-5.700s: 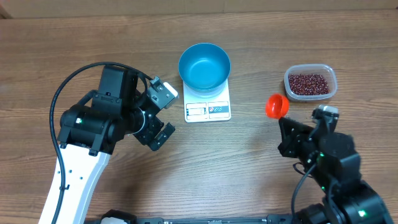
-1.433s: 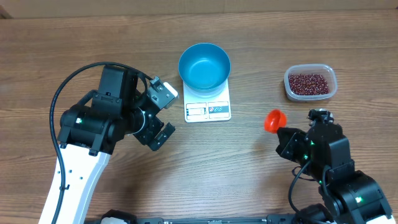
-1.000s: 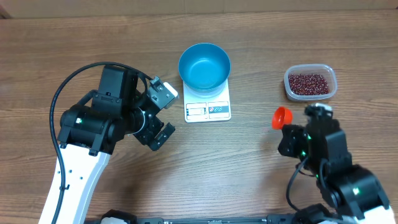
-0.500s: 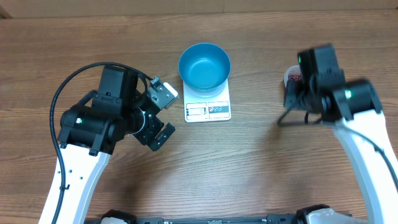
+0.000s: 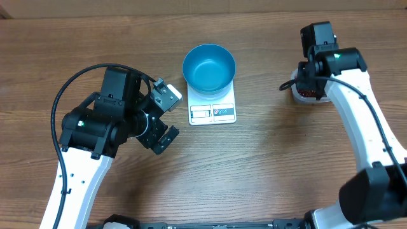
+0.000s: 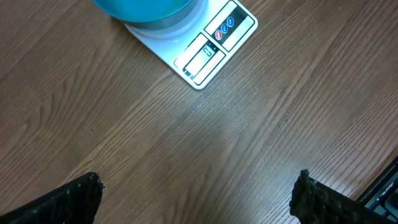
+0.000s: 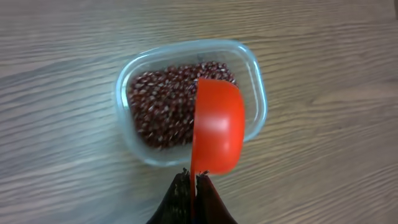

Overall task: Scoop item into bowl and weigh 150g on scale
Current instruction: 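Lower the red scoop into the bean tub with the right gripper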

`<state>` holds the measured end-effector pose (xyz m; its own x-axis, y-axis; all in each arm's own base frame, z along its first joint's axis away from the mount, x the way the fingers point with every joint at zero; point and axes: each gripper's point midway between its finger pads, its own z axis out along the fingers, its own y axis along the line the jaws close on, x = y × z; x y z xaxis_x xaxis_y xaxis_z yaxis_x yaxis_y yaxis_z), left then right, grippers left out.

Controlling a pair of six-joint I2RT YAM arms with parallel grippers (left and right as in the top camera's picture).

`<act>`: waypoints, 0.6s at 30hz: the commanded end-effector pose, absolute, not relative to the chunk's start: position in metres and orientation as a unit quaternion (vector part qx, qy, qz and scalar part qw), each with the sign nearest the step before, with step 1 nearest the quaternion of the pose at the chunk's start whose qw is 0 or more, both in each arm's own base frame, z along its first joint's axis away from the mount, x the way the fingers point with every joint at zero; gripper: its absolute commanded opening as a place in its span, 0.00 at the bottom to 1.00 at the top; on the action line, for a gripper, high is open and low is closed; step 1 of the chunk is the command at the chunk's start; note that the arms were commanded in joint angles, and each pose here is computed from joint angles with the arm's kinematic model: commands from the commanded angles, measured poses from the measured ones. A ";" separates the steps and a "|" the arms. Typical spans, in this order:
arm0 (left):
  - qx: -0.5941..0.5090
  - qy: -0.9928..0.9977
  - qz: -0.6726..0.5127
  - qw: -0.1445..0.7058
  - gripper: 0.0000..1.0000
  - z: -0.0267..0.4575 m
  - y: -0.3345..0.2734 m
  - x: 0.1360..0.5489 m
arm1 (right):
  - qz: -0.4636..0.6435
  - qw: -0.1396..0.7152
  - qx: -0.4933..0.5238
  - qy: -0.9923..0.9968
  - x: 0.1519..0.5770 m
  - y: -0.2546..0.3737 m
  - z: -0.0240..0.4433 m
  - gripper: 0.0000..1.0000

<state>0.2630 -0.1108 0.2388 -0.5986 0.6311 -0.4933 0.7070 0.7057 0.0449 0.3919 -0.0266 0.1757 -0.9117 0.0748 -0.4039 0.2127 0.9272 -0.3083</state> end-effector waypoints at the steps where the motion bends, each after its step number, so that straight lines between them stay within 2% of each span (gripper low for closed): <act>1: 0.371 0.892 -0.088 0.242 1.00 0.237 -0.113 0.263 | -0.202 0.187 0.063 0.959 0.403 -0.045 0.169 0.04; 11: 0.371 0.892 -0.088 0.242 1.00 0.237 -0.113 0.263 | -0.216 0.153 0.044 0.963 0.415 -0.075 0.139 0.04; 18: 0.371 0.892 -0.088 0.242 1.00 0.237 -0.113 0.263 | -0.144 0.141 0.044 0.978 0.417 -0.072 0.121 0.04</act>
